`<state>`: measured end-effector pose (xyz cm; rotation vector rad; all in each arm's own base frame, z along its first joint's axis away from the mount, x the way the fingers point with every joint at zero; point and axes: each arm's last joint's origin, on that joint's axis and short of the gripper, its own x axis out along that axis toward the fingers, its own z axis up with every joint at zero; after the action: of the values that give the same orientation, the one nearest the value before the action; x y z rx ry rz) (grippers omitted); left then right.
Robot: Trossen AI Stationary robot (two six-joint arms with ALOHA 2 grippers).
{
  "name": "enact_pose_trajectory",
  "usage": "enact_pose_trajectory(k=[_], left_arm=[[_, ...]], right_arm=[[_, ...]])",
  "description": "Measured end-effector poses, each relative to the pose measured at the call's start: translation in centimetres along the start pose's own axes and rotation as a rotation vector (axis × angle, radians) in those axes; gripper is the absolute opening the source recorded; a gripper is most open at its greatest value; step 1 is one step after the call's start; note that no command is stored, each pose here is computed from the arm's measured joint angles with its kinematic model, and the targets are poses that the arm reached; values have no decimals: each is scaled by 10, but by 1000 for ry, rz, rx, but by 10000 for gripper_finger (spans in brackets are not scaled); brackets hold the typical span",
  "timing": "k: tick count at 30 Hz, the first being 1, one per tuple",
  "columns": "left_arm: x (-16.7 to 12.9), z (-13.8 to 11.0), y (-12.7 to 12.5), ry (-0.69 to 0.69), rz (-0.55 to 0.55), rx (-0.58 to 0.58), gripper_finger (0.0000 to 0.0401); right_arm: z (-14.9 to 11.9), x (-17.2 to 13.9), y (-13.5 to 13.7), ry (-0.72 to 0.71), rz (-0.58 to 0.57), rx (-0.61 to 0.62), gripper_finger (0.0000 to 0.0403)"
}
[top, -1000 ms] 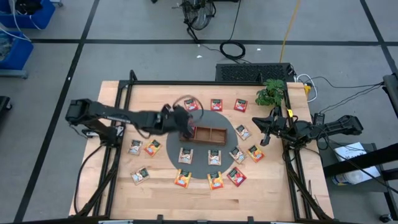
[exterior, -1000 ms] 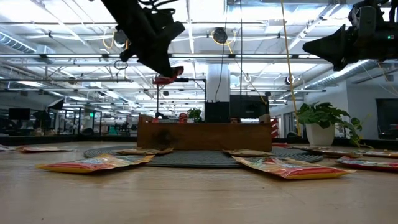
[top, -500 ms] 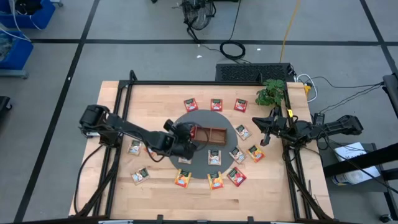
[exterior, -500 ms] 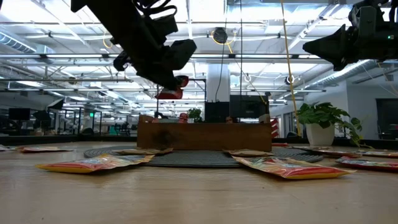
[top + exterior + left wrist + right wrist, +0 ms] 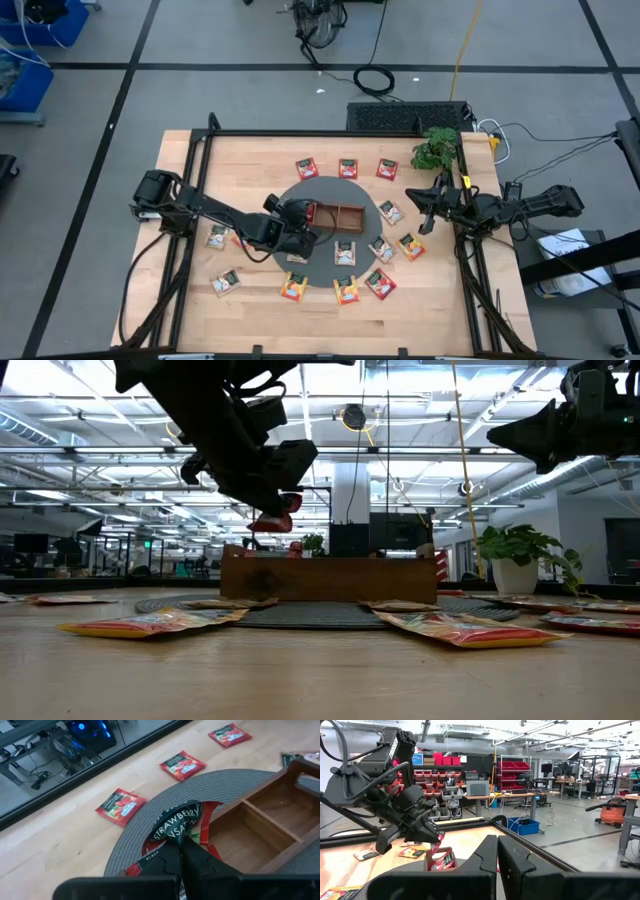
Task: Pick & Place Tea
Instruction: Put the red tea bag into the left section of the wooden organizer
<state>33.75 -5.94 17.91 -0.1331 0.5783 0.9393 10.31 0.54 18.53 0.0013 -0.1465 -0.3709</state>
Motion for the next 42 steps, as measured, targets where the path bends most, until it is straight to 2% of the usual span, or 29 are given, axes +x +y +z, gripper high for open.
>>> enact_pose_trajectory(k=[12,19,37,42], left_arm=[[7,-18,7,10,14,-71,1],[12,-26,6,-5,-51,-118,1],[15,-29,8,19,-70,-114,1],[21,-28,10,88,-116,-93,10]], right_arm=[[0,0,0,-1,0,0,4],[0,0,0,0,0,0,4],[0,0,0,0,0,0,4],[0,0,0,0,0,0,4]])
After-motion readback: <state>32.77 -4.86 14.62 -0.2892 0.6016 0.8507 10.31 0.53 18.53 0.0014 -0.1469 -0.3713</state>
